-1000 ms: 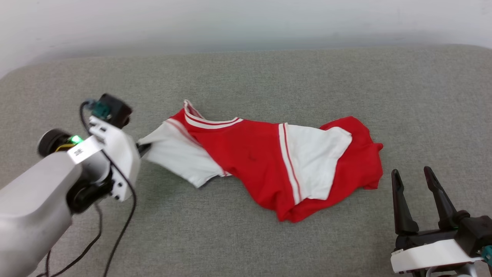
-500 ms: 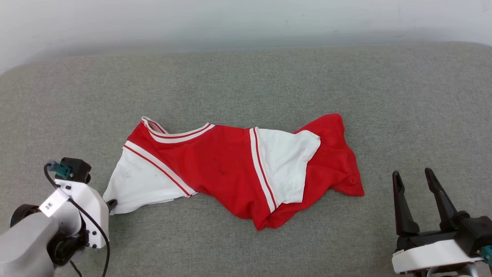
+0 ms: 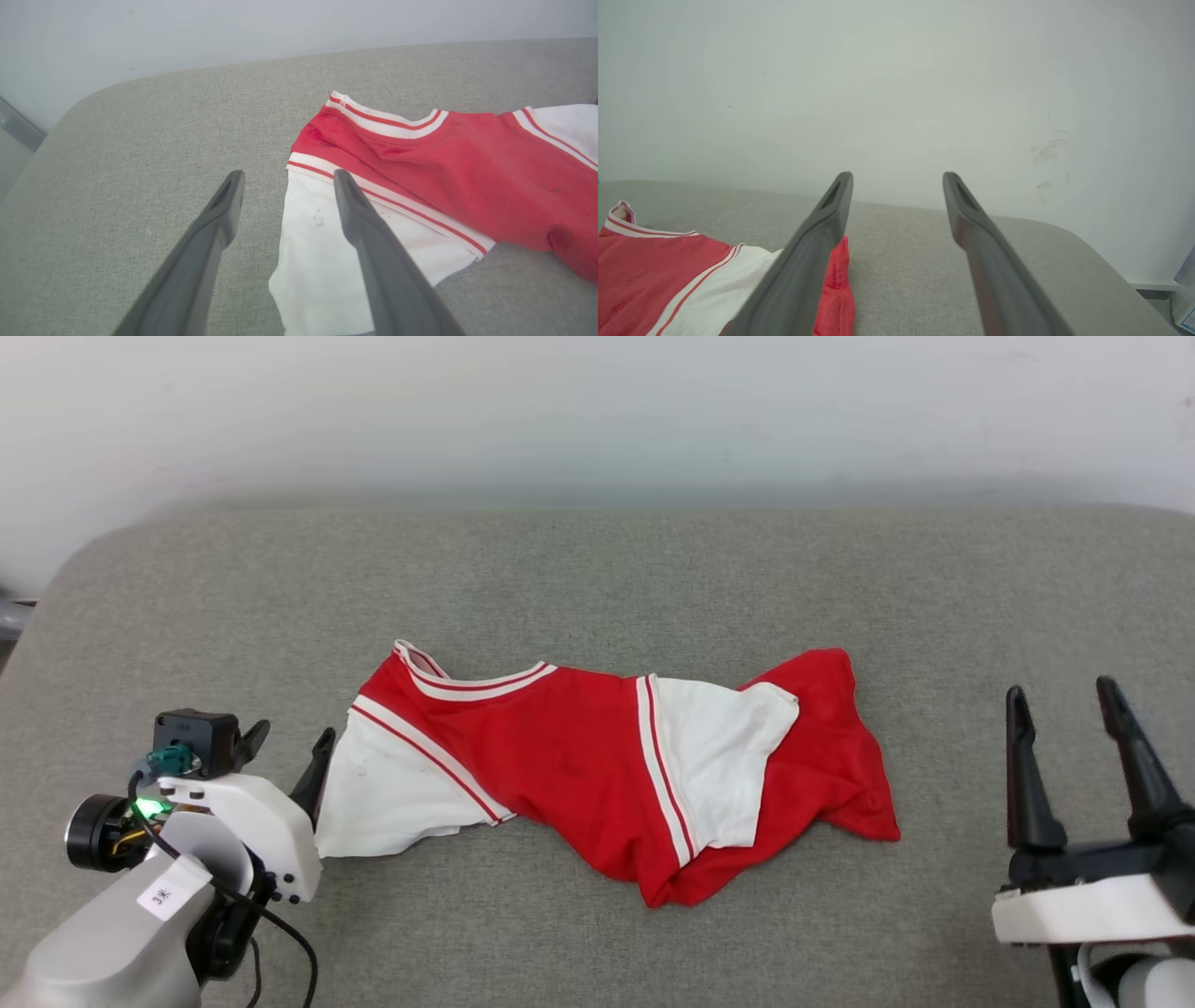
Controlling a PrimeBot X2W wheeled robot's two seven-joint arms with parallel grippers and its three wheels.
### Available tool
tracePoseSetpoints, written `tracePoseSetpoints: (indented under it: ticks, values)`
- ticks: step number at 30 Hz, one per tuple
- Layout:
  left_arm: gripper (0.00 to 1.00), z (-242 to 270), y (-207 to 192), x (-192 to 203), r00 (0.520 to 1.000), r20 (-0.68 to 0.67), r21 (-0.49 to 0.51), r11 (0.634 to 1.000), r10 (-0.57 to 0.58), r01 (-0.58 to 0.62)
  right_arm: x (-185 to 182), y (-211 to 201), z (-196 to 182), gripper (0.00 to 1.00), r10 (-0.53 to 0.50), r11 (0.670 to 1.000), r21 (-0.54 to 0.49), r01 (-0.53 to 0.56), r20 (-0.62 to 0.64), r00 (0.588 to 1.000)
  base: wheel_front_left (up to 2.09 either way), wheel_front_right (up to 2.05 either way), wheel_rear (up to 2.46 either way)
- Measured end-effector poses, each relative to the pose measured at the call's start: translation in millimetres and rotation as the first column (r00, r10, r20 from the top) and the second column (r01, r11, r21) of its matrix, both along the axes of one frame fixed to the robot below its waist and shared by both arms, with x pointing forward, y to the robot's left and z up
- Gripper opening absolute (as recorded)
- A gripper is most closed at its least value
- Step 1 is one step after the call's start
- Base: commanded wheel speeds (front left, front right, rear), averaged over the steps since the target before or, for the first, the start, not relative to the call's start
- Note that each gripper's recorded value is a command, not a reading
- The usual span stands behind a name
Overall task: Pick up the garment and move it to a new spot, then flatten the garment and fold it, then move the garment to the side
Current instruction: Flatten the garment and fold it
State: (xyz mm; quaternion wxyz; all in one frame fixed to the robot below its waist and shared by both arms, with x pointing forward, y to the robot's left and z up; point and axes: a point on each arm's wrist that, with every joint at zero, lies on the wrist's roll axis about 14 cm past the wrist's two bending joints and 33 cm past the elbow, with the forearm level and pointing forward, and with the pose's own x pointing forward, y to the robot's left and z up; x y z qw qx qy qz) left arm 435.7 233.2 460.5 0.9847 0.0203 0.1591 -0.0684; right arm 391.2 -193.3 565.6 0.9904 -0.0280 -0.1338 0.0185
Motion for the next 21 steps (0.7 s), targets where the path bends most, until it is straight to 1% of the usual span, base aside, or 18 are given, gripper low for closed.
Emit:
tracePoseSetpoints:
  ticks: [6,9,12,17,21]
  values:
    - [1.00,32.0,-2.8,-7.4,0.988,0.146,0.011,0.998,0.052,-0.055,14.6,8.1,46.5,1.00,0.061,0.996,-0.072,-0.051,0.132,0.989,0.00,0.00,0.00]
    - [1.00,59.1,-7.6,-9.1,0.963,0.253,0.001,0.996,0.088,-0.091,24.8,17.1,65.3,1.00,0.114,0.989,-0.114,-0.094,0.179,0.977,0.00,0.00,0.00]
    - [1.00,64.8,-5.1,-21.9,0.945,0.307,0.027,0.991,0.117,-0.131,35.9,28.4,75.9,1.00,0.176,0.975,-0.167,-0.144,0.196,0.965,0.00,0.00,0.00]
    - [1.00,64.8,-4.3,-39.4,0.921,0.348,0.012,0.982,0.173,-0.189,57.2,48.5,76.0,1.00,0.280,0.939,-0.250,-0.236,0.161,0.946,0.00,0.00,0.00]
    - [1.00,63.7,-2.4,-51.5,0.903,0.370,-0.006,0.972,0.220,-0.234,75.8,65.4,63.9,1.00,0.348,0.895,-0.311,-0.319,0.039,0.937,0.00,0.00,0.00]
